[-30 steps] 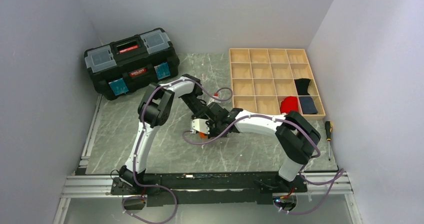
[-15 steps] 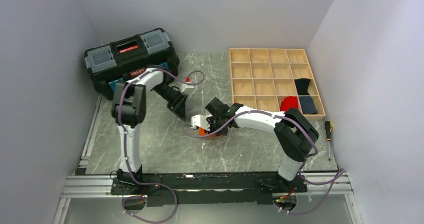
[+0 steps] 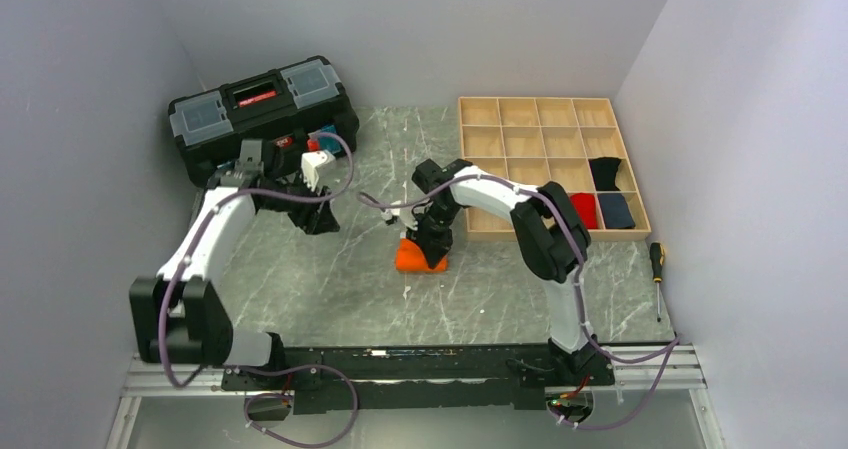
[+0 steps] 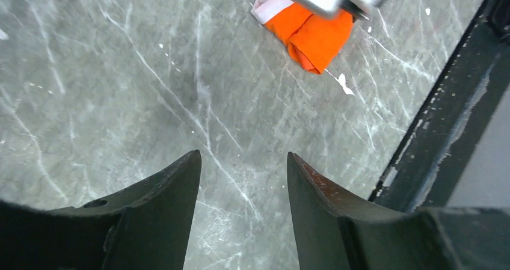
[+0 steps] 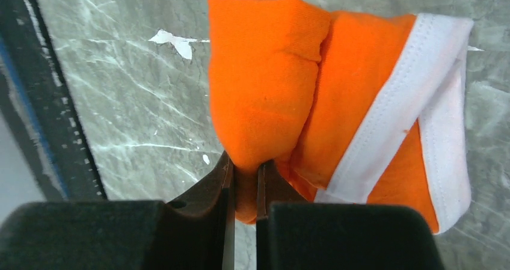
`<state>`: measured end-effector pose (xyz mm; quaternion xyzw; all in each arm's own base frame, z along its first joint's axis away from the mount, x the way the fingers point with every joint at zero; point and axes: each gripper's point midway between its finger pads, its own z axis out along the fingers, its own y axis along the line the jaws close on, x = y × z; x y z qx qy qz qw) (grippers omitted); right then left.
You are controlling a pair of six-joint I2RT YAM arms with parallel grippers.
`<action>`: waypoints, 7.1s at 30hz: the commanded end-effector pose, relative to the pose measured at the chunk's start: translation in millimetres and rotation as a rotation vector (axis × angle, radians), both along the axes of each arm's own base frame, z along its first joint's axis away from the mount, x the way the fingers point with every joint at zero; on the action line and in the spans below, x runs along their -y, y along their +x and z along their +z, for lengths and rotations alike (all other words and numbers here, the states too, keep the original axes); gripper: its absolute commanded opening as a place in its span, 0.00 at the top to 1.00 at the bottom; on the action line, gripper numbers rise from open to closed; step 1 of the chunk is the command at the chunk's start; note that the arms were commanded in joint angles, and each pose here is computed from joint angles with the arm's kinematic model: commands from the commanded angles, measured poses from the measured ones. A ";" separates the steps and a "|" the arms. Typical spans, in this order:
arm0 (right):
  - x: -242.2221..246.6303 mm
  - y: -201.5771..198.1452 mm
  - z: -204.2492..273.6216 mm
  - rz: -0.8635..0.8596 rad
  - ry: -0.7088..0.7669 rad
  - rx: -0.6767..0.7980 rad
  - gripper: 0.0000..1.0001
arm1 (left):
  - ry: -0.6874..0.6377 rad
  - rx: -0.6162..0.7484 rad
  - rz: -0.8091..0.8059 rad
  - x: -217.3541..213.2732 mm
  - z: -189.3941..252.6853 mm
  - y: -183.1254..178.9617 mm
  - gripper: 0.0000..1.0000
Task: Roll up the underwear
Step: Roll the underwear to the center of the board.
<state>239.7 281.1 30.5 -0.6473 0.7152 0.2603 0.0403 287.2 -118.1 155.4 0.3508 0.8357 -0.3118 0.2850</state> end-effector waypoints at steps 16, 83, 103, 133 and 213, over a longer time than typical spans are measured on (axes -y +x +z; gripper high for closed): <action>-1.9 -15.1 -27.8 0.049 0.050 -0.531 1.00 | 0.262 0.604 -0.523 143.0 -34.7 -59.1 0.35; 22.1 -22.7 -47.0 0.054 -0.094 -0.526 0.87 | 0.254 0.130 -0.612 206.6 -155.1 -104.6 1.00; 25.7 12.5 -13.0 -0.060 -0.014 -0.431 0.51 | 0.304 0.036 -0.645 197.1 -183.0 -114.4 1.00; 62.0 101.6 57.2 -0.219 0.069 -0.146 0.44 | 0.317 -0.019 -0.668 198.8 -188.0 -117.7 1.00; 46.3 -47.7 -29.3 0.150 -0.094 0.543 0.64 | 0.083 -0.966 -0.558 189.6 -185.7 -102.2 1.00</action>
